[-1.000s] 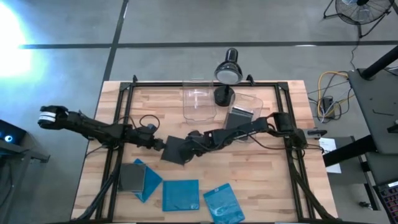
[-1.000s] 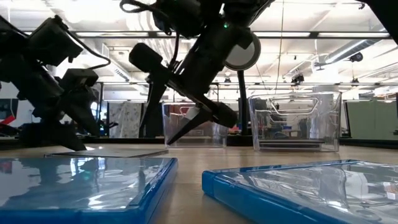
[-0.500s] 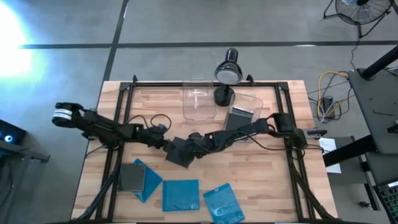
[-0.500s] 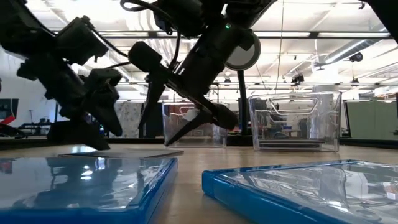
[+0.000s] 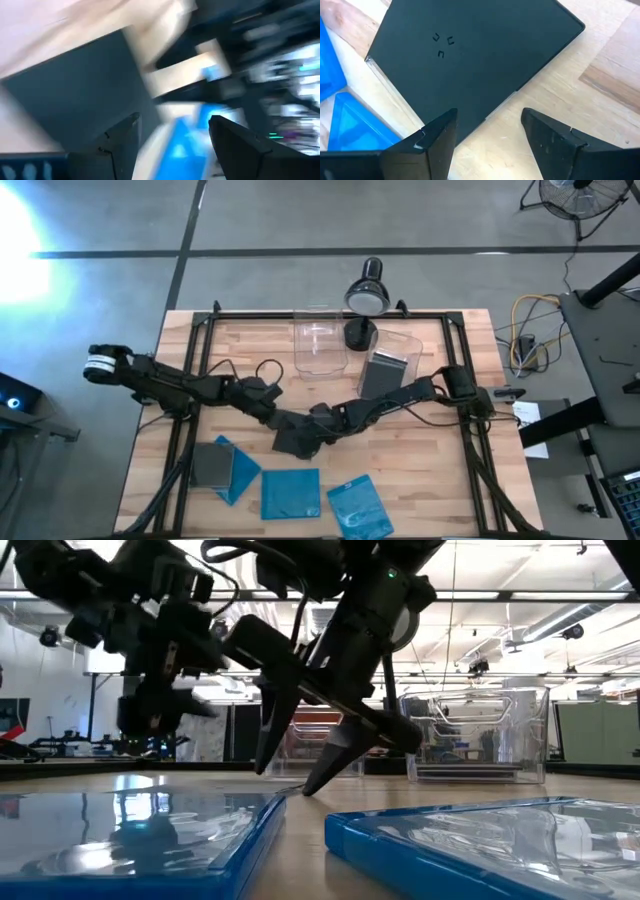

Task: Pick & place jewel cases by type
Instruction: Put the black CD case into the right transparent bin

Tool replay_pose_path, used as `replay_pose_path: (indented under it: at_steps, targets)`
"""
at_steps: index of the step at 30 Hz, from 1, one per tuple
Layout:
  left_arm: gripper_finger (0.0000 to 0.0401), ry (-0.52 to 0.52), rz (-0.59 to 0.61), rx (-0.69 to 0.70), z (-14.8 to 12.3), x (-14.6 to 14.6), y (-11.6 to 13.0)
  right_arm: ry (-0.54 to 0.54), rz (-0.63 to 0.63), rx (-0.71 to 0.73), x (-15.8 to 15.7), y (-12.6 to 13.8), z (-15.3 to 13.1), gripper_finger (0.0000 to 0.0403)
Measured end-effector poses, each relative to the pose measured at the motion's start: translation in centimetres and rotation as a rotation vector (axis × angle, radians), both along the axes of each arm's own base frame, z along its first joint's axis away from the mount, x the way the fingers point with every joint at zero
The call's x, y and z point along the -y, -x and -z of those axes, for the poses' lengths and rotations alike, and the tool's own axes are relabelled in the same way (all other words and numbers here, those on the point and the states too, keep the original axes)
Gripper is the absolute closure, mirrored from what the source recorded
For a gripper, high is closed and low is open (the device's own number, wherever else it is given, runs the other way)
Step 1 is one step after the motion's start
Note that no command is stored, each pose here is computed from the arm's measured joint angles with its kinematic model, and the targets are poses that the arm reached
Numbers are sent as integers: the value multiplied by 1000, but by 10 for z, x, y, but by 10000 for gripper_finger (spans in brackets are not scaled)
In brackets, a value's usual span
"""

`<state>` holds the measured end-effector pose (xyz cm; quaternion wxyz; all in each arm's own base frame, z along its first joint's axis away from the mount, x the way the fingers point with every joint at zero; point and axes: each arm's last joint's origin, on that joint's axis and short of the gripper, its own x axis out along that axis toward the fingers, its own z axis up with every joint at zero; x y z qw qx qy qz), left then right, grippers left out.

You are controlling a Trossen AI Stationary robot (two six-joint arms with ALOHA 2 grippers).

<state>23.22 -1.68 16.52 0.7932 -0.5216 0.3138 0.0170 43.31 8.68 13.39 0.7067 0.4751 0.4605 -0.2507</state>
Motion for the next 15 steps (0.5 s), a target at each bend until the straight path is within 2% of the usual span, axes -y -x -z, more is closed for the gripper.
replay_pose_path:
  at_steps: [3,6,9,15]
  targets:
    - [188,-77,9,-172,10,2,8,0,-3,-1,-3,1,0,179]
    - [188,-130,-24,-276,14,5,15,0,-10,-1,-7,2,1,179]
    - [188,-113,-39,-337,24,10,21,-4,-14,5,-8,2,0,179]
    - [188,-111,-80,-368,35,16,23,-20,-24,37,-9,-1,0,179]
